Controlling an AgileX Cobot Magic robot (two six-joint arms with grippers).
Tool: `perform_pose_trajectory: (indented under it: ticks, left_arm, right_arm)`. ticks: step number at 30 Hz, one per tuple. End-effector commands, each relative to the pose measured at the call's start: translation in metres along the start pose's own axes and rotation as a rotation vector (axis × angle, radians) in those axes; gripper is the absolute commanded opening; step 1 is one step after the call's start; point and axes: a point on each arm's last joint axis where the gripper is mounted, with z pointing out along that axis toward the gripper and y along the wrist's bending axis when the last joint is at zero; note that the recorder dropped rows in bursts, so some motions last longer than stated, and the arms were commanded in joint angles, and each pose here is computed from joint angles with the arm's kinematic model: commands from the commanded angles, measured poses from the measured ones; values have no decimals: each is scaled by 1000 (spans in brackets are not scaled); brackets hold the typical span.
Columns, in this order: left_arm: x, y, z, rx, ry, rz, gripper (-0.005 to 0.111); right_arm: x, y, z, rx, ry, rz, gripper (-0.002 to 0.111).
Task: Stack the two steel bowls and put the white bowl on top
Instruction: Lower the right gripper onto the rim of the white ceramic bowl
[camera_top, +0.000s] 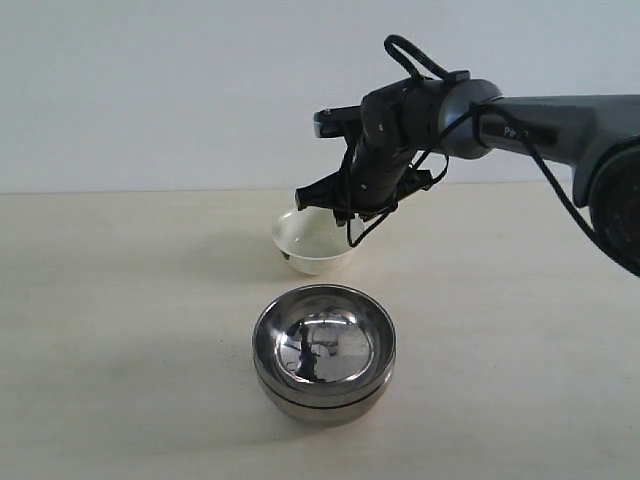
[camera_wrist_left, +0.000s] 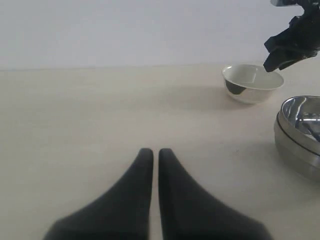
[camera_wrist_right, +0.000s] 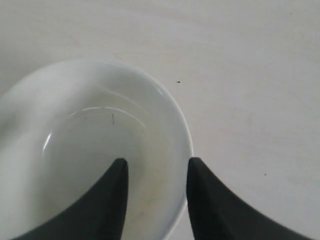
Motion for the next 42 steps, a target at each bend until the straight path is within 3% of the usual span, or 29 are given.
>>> perform_pose_trajectory:
  ticks: [1,8,15,30,36,42]
  left_arm:
    - [1,0,0,-3,0,-6,4]
    - [1,0,0,-3,0,-6,4]
    - [1,0,0,-3,0,-6,4]
    - [1,0,0,-3,0,-6,4]
    - [1,0,0,-3,0,-6,4]
    - [1,0,0,-3,0,-6,4]
  right_arm:
    - [-3,-2,2,-1,-21,-23,34]
    - [13,-10,31,16,44,-14,34]
    - [11,-9,33,9,16,-26,34]
    - [-10,-9,-9,8,-31,-23,34]
    - [-10,-11,-9,13,-28,-20,55]
    - [-10,-28,-9,35,-11,5,45]
